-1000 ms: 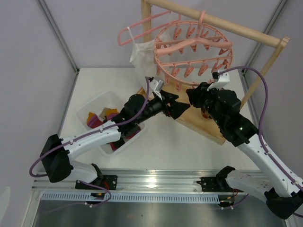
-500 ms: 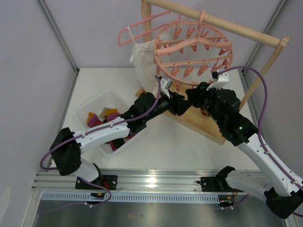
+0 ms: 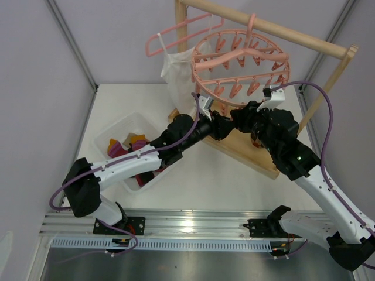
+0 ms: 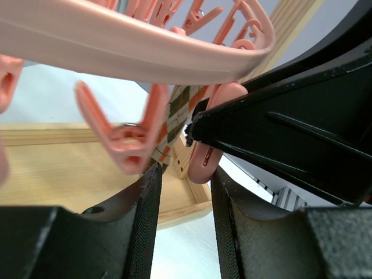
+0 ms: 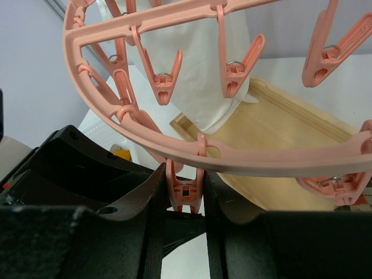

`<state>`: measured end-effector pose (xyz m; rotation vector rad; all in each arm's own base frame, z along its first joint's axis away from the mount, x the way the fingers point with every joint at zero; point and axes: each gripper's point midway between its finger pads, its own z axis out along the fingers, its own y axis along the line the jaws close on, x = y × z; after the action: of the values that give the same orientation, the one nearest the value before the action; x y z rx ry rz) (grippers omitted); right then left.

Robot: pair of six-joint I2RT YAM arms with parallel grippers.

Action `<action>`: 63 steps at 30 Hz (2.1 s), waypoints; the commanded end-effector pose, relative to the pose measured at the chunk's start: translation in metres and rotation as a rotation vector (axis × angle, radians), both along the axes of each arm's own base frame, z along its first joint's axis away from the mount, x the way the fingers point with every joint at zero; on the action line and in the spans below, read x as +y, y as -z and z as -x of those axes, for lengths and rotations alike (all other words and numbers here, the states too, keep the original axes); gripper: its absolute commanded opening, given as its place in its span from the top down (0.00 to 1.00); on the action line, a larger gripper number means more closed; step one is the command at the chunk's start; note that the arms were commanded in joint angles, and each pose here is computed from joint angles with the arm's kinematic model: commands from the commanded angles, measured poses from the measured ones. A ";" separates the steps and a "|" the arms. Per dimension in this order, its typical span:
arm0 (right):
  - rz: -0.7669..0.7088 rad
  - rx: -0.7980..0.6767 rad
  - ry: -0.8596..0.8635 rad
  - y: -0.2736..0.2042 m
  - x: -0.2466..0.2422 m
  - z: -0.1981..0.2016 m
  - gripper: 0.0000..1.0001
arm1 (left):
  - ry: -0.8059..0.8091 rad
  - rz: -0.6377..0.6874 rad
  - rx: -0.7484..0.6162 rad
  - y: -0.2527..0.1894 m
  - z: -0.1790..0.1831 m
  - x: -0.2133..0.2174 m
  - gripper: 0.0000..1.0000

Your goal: Clip the socks to the hanger

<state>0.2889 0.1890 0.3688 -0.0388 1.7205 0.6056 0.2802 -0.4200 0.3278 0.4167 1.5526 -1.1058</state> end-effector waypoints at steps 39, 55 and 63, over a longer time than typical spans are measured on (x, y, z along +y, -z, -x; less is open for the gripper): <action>0.058 -0.057 -0.010 0.022 0.000 -0.002 1.00 | -0.494 -0.430 0.447 0.100 0.008 0.241 0.01; 0.067 -0.055 -0.019 0.030 -0.001 0.001 1.00 | -0.814 -0.696 0.903 0.205 -0.049 0.364 0.12; 0.055 -0.054 -0.024 0.032 -0.001 0.003 1.00 | -0.852 -0.808 0.961 0.216 -0.096 0.372 0.31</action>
<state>0.2942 0.1852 0.3561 -0.0750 1.6267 0.5656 0.3652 -0.0583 0.1099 -0.3587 2.6185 0.0250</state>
